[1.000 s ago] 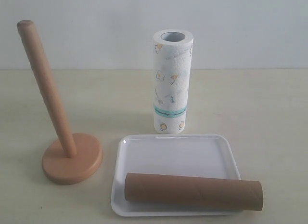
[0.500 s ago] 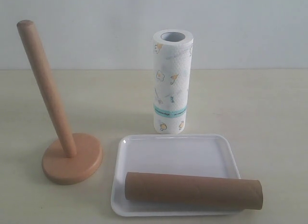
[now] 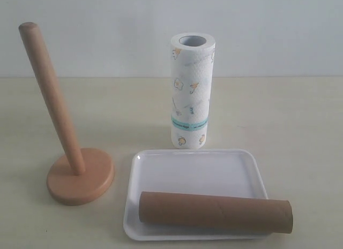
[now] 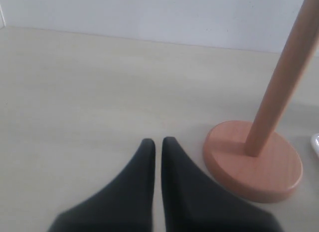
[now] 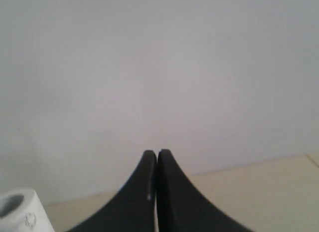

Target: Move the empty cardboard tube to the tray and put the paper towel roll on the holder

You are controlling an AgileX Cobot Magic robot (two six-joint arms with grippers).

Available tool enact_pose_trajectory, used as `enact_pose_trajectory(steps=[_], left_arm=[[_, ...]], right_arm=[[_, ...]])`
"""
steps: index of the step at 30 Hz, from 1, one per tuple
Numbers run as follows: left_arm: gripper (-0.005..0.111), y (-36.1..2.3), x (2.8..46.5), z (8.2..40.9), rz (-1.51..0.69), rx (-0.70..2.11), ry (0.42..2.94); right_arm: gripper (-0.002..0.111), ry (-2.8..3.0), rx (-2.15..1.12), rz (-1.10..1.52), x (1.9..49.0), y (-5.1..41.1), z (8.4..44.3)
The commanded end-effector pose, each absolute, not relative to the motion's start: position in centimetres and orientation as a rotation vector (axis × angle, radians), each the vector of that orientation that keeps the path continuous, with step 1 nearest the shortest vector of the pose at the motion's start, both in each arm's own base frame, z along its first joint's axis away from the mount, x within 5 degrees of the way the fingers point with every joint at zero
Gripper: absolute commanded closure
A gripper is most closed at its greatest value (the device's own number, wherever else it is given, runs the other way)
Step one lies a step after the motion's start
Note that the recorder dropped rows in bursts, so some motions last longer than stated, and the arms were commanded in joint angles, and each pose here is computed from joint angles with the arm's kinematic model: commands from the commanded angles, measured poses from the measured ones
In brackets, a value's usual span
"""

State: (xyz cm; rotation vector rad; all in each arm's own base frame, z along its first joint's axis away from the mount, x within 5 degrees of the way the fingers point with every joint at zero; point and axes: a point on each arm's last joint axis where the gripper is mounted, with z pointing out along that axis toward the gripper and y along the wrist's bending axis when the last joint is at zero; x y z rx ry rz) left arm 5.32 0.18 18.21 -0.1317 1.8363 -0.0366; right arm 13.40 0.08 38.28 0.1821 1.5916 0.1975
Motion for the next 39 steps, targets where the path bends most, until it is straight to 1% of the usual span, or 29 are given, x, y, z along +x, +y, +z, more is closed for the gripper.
enact_pose_trajectory(steps=[1, 6, 12, 13, 15, 17, 19, 24, 34, 39], left_arm=[[0.103, 0.2, 5.3, 18.1, -0.044, -0.136, 1.838], [0.103, 0.2, 5.3, 18.1, -0.044, -0.136, 1.838], [0.103, 0.2, 5.3, 18.1, -0.044, -0.136, 1.838], [0.103, 0.2, 5.3, 18.1, -0.044, -0.136, 1.838], [0.103, 0.2, 5.3, 18.1, -0.044, -0.136, 1.838], [0.103, 0.2, 5.3, 18.1, -0.044, -0.136, 1.838], [0.103, 0.2, 5.3, 18.1, -0.044, -0.136, 1.838], [0.103, 0.2, 5.3, 18.1, -0.044, -0.136, 1.838], [0.103, 0.2, 5.3, 18.1, -0.044, -0.136, 1.838], [0.103, 0.2, 5.3, 18.1, -0.044, -0.136, 1.838]], right_arm=[[0.108, 1.785, 0.163, 0.177, 15.6, 0.3, 36.2], [0.108, 1.958, -0.080, 0.159, 18.7, 2.3, 33.5], [0.108, 2.037, -0.327, 0.246, 21.7, 7.0, 30.4], [0.107, 2.033, -0.368, 0.248, 22.1, 7.8, 29.9], [0.100, 2.024, -0.420, 0.260, 22.9, 9.3, 29.0], [0.087, 2.008, -0.445, 0.273, 23.5, 10.5, 28.3], [0.069, 1.993, -0.455, 0.286, 23.9, 11.4, 27.7], [0.004, 1.916, -0.423, 0.303, 25.3, 13.1, 26.7], [0.003, 1.916, -0.377, 0.306, 27.4, 14.8, 23.2], [0.003, 1.920, -0.331, 0.337, 28.1, 15.3, 22.2]])
